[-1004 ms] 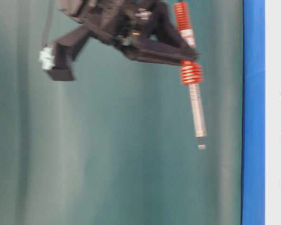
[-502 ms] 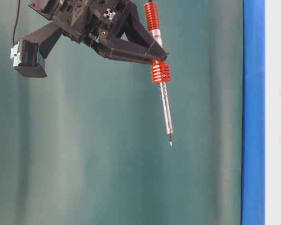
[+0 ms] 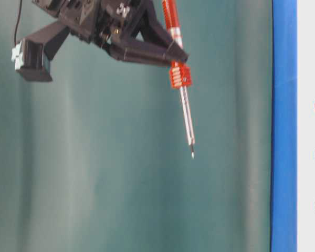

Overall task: Touch the tip of the soldering iron to the mark.
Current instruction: 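Lift the iron off the strip and move it further right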

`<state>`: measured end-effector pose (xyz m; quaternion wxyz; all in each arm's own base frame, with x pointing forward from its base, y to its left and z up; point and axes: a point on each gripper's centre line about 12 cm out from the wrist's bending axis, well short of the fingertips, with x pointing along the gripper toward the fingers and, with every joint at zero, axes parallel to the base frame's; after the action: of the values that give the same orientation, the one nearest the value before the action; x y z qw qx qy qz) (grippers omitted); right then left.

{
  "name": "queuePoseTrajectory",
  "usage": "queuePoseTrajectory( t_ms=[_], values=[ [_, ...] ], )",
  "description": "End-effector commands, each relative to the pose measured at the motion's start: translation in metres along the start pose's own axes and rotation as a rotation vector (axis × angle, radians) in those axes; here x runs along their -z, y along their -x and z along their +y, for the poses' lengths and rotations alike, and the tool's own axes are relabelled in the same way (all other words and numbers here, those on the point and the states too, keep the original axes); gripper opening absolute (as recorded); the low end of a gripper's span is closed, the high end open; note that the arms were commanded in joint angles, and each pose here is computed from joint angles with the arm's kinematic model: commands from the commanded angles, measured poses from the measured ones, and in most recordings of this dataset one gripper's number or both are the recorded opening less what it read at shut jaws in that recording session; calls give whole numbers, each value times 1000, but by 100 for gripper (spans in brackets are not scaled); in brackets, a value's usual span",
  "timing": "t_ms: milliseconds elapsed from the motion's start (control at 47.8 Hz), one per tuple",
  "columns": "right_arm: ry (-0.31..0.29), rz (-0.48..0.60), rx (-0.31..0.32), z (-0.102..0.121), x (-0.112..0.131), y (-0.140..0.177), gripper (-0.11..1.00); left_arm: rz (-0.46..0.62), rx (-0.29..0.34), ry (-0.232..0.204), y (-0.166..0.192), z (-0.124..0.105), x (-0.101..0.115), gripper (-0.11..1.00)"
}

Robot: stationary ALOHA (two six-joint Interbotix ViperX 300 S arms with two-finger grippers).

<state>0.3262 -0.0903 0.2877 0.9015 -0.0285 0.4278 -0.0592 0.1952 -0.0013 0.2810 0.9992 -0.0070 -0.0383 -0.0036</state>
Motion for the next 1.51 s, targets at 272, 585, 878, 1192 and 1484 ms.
queuePoseTrajectory(
  t_ms=[272, 585, 878, 1192, 1484],
  values=[
    [-12, -34, 12, 6, 27, 39, 6, -11, -3, 1, -2, 1, -3, 0],
    [-39, 18, -3, 11, 42, 46, 6, -11, -1, 0, -2, 0, -3, 0],
    [-38, 24, -6, 11, 44, 46, 6, -9, -1, 3, -2, 0, -3, 0],
    [-39, 22, -5, 11, 44, 46, 6, -9, -1, 1, -2, 0, -3, 0],
    [-39, 22, -4, 11, 44, 45, 6, -11, -1, 1, -2, 0, -3, 0]
  ],
)
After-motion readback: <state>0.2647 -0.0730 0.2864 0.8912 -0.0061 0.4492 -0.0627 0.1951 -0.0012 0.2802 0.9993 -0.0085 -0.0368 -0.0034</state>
